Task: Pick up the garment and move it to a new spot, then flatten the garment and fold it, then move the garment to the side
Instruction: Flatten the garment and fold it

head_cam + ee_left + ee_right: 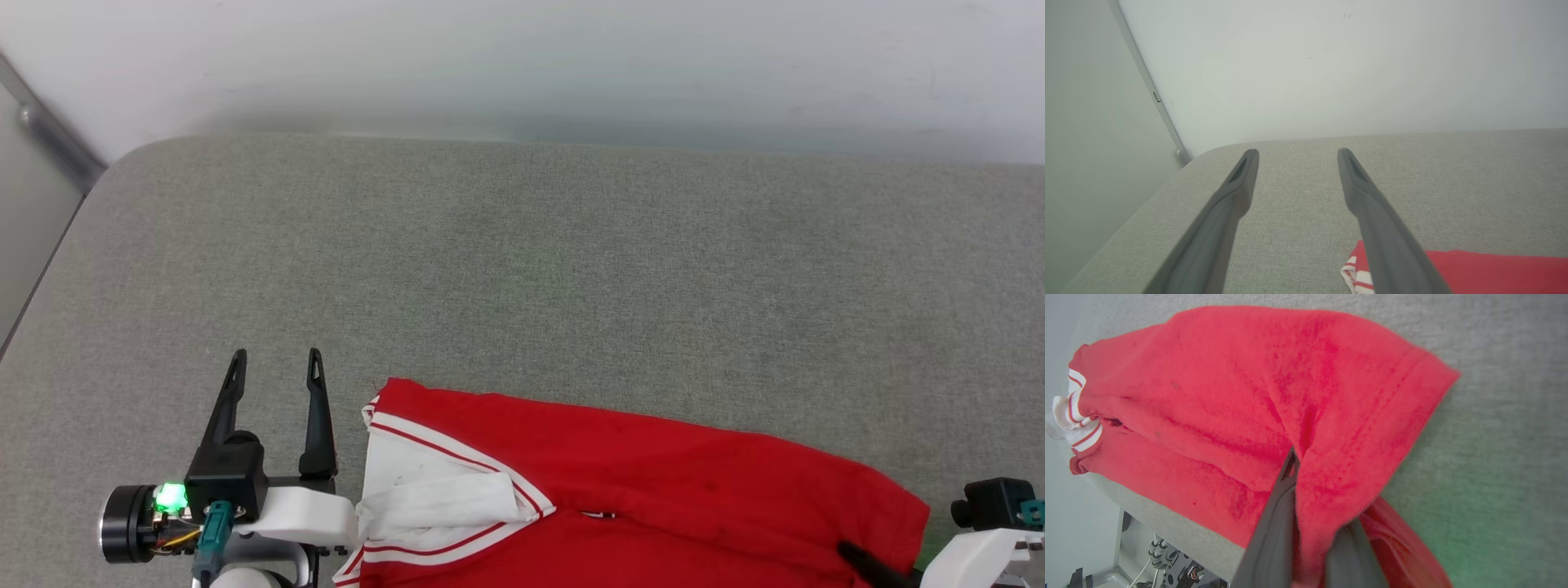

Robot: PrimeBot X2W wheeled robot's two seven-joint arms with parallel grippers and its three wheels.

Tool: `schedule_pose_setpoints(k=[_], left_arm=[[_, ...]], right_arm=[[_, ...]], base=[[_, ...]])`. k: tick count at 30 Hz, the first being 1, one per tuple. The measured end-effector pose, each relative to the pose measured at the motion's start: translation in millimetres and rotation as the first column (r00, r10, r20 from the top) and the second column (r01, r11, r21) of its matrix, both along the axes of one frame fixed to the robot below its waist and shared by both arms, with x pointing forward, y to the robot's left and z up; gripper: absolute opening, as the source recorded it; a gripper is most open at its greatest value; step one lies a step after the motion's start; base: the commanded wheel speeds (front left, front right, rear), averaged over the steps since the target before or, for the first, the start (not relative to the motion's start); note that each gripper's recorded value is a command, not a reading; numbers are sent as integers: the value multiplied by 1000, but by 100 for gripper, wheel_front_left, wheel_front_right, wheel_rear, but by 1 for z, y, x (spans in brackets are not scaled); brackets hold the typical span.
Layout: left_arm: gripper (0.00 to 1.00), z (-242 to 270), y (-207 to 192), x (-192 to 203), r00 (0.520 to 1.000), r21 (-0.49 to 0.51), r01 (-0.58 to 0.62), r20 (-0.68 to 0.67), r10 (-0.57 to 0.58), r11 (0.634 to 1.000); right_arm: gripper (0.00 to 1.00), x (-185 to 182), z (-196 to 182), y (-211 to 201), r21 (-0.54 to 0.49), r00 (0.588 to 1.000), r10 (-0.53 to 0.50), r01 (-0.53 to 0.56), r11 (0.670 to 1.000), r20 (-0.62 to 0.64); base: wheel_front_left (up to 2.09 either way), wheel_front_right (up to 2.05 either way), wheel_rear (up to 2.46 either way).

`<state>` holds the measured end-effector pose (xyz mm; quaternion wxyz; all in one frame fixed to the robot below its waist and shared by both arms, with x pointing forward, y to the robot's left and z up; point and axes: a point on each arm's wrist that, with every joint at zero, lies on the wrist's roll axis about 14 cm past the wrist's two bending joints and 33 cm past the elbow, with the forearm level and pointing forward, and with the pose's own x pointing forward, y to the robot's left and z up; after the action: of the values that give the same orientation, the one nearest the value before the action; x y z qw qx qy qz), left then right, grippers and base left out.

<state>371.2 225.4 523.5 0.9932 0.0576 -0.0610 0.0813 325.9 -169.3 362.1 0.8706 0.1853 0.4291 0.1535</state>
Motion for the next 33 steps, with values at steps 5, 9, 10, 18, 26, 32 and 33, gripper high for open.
schedule_pose_setpoints(k=[5, 9, 10, 18, 26, 32, 33], left_arm=[[100, 1, -3, -6, 1000, 14, -1, 5, 1, 1000], [100, 2, -5, -9, 1000, 18, 2, 11, -2, 1000], [100, 3, -8, -12, 1000, 8, 6, 15, -6, 1000], [100, 2, -9, -20, 1000, 6, 21, 13, -21, 1000], [100, 0, -11, -21, 1000, -8, 22, 9, -22, 1000], [100, -5, -11, -18, 1000, -13, 25, -9, -25, 1000], [100, -5, -11, -17, 1000, -15, 22, -9, -22, 1000]], right_arm=[[0, 8, 8, -14, -22, 999, -26, 27, 999, 42], [0, 15, 15, -45, -80, 995, -69, 74, 994, 71], [0, 18, 22, -72, -129, 991, -100, 111, 985, 88], [0, 23, 55, -73, -172, 990, -7, 30, 985, 137], [0, 22, 91, 6, -145, 946, 256, -230, 962, 198], [0, 27, 105, 67, -180, 861, 460, -428, 886, 217], [0, 26, 105, 77, -187, 843, 496, -463, 866, 208]], base=[[0, 0, 0], [0, 0, 0], [0, 0, 0], [0, 0, 0], [0, 0, 0], [0, 0, 0], [0, 0, 0]])
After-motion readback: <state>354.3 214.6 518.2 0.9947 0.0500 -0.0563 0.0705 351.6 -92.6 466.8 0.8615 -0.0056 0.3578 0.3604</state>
